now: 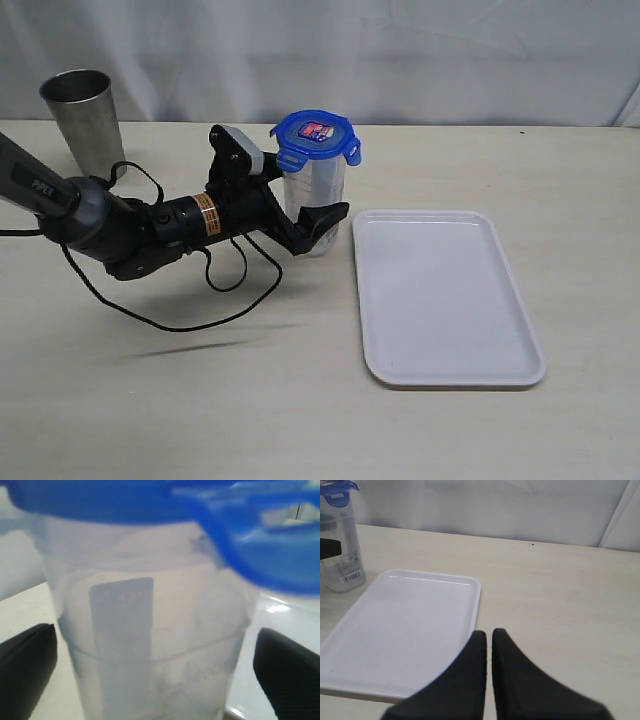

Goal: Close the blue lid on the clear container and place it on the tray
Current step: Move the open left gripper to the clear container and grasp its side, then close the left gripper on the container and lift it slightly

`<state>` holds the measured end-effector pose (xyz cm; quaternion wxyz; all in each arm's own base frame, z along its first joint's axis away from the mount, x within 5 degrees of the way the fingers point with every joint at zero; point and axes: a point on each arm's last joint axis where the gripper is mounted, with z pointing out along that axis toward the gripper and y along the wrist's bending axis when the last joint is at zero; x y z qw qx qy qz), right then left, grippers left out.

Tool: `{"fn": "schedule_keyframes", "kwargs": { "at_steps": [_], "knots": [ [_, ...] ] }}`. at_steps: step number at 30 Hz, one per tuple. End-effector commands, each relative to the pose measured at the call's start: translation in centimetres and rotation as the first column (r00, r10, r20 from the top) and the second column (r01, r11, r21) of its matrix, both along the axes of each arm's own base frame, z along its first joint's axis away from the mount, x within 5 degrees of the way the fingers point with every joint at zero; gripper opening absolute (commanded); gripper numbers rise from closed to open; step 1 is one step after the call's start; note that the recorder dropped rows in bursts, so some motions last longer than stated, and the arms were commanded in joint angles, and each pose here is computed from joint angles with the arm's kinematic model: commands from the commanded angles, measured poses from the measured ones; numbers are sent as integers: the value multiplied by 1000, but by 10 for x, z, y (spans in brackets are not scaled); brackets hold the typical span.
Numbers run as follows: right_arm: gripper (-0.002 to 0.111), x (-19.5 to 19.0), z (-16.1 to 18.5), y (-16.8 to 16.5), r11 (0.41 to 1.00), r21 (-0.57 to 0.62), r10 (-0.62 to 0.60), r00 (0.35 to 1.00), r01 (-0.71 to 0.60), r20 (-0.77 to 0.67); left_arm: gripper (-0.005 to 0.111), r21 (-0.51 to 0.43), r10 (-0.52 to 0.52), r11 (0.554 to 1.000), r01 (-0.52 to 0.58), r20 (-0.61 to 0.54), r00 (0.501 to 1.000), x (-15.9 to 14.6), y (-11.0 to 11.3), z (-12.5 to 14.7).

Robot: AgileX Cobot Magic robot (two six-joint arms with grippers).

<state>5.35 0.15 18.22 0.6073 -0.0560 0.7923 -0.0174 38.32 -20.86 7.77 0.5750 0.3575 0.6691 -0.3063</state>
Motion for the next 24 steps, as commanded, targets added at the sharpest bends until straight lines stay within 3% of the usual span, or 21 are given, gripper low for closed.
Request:
{"fn": "schedule_keyframes", "kwargs": {
  "at_steps": [1,15,24],
  "knots": [
    [4,0,0,0,1000,1,-3,1000,3,12,105,-7,11,1000,-11,-5,1000,1,-1,0],
    [4,0,0,0,1000,1,-3,1000,3,12,105,-54,19,998,-18,12,1000,6,-2,-5],
    [4,0,0,0,1000,1,-3,1000,3,12,105,-12,34,999,-34,-14,999,7,-1,-10]
  ]
}}
